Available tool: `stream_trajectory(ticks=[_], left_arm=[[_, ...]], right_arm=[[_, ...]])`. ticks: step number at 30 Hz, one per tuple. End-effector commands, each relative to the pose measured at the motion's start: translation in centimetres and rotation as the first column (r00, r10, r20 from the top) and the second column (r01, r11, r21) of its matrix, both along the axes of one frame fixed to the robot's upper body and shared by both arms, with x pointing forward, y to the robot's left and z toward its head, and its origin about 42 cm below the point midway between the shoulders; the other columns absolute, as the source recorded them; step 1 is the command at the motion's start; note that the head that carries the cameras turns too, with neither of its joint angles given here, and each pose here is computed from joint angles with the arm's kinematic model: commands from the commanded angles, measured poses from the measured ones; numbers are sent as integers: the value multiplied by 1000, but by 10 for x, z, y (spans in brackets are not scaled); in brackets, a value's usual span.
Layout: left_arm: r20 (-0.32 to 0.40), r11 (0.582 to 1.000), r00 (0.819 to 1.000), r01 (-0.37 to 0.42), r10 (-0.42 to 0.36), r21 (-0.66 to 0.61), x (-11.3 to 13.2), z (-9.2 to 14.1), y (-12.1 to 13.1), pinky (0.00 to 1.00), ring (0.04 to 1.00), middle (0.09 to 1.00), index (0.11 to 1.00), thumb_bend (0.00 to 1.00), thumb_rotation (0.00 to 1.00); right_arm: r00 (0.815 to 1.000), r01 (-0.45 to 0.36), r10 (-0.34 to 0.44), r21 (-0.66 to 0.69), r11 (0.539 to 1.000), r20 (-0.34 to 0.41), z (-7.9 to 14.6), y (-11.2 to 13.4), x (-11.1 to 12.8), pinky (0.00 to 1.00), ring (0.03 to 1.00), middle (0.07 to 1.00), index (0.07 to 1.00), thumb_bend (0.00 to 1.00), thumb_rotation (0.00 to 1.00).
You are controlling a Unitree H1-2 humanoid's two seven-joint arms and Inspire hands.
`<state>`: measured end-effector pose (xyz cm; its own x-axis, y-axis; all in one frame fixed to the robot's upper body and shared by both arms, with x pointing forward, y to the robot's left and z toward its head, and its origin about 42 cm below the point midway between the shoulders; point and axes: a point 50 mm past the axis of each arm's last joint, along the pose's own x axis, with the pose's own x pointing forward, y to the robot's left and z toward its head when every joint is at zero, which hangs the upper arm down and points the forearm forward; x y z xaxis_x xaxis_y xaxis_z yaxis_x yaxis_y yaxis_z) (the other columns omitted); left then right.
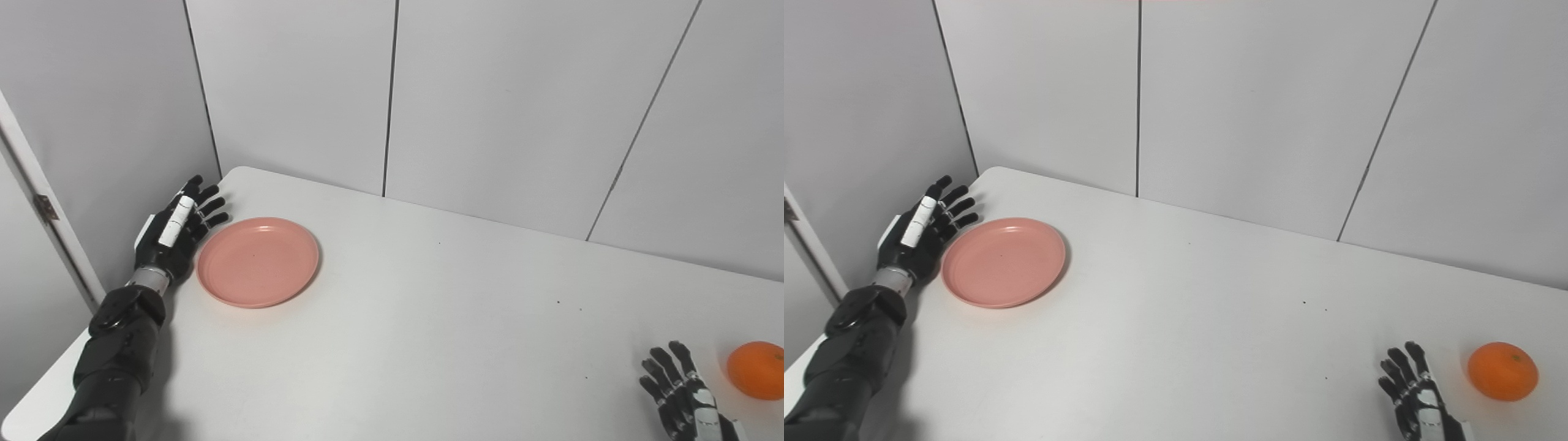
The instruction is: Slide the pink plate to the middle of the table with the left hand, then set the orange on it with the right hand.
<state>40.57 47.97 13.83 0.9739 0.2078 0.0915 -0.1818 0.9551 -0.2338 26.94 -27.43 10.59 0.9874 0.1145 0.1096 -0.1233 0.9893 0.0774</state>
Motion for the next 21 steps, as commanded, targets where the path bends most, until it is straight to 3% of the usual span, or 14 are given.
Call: stream_trajectory(ticks=[1, 4, 9, 21], left_arm=[[46, 999, 999, -5, 3, 53, 8, 19, 10, 748, 833, 858, 915, 1000, 582], [35, 999, 999, -3, 1, 53, 7, 12, 8, 756, 830, 836, 894, 1000, 581], [14, 997, 1000, 16, -17, 81, 5, 3, 5, 674, 793, 820, 885, 1000, 604], [-11, 981, 1000, 22, -20, 194, 2, 5, -17, 737, 829, 811, 883, 1000, 619]], right_arm=[[982, 13, -1, 63, 998, -188, -48, 12, -35, 934, 926, 928, 964, 806, 937], [982, 13, -1, 60, 998, -189, -47, 12, -35, 936, 928, 930, 968, 810, 937], [982, 14, -3, 57, 998, -191, -47, 13, -35, 934, 926, 929, 966, 802, 944], [982, 9, 2, 58, 998, -189, -46, 16, -35, 938, 930, 933, 972, 812, 949]])
